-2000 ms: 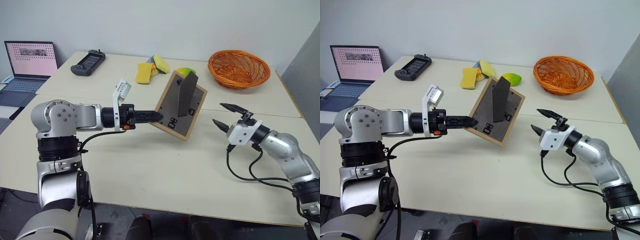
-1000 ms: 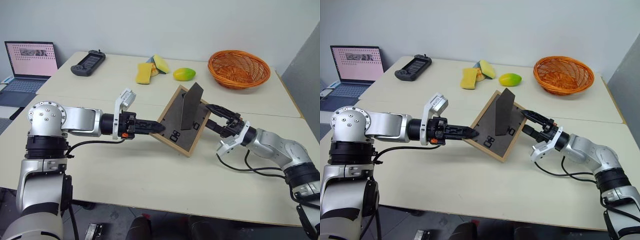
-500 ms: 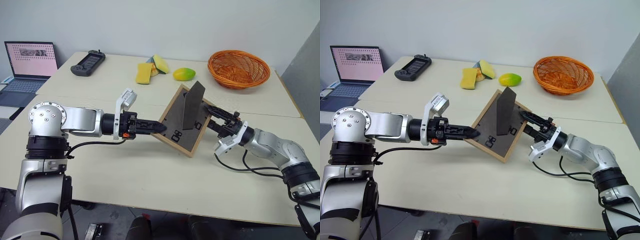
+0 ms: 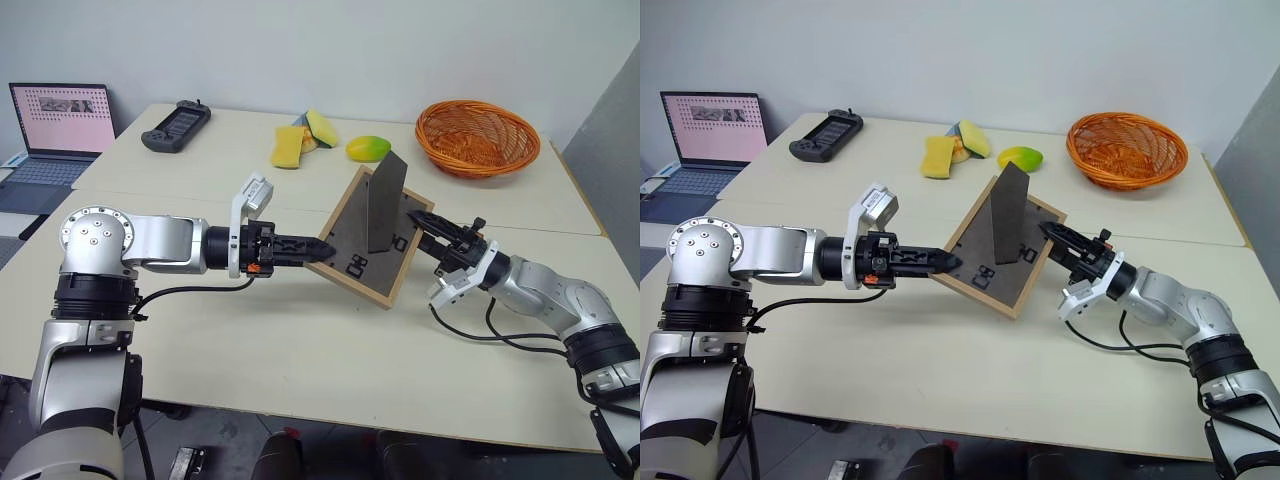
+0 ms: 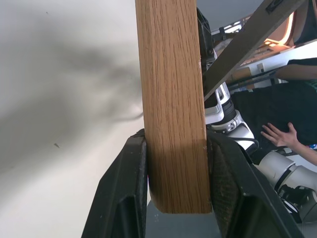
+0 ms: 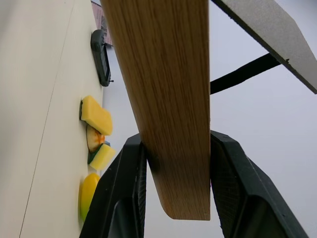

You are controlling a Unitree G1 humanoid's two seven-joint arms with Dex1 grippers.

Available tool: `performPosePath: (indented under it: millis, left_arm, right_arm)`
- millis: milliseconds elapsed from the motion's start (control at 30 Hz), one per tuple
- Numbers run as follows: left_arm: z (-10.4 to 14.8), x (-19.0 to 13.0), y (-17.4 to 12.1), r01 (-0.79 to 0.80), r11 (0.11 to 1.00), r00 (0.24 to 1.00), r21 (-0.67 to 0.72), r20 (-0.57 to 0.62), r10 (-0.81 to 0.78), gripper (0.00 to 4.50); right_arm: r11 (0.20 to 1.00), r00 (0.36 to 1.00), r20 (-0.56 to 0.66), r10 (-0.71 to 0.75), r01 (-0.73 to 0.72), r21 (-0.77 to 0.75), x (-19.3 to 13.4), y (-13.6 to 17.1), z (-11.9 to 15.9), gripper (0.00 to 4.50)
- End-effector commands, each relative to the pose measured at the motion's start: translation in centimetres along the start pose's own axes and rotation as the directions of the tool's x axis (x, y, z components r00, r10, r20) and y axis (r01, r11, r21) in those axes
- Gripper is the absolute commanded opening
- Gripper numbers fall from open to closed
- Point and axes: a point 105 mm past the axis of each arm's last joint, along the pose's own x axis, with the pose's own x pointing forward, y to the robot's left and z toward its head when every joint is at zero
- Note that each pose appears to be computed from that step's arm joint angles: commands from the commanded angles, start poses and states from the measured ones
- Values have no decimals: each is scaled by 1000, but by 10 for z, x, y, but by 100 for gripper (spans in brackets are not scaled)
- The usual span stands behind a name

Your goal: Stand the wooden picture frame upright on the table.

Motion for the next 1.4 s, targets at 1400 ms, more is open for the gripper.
performPosePath:
  millis: [1400]
  left_arm:
    - [-40, -57, -29, -311, 761, 904, 569, 424, 53, 369]
  right_arm:
    - [-7, 990, 121, 74, -121, 993, 59, 22, 19, 143]
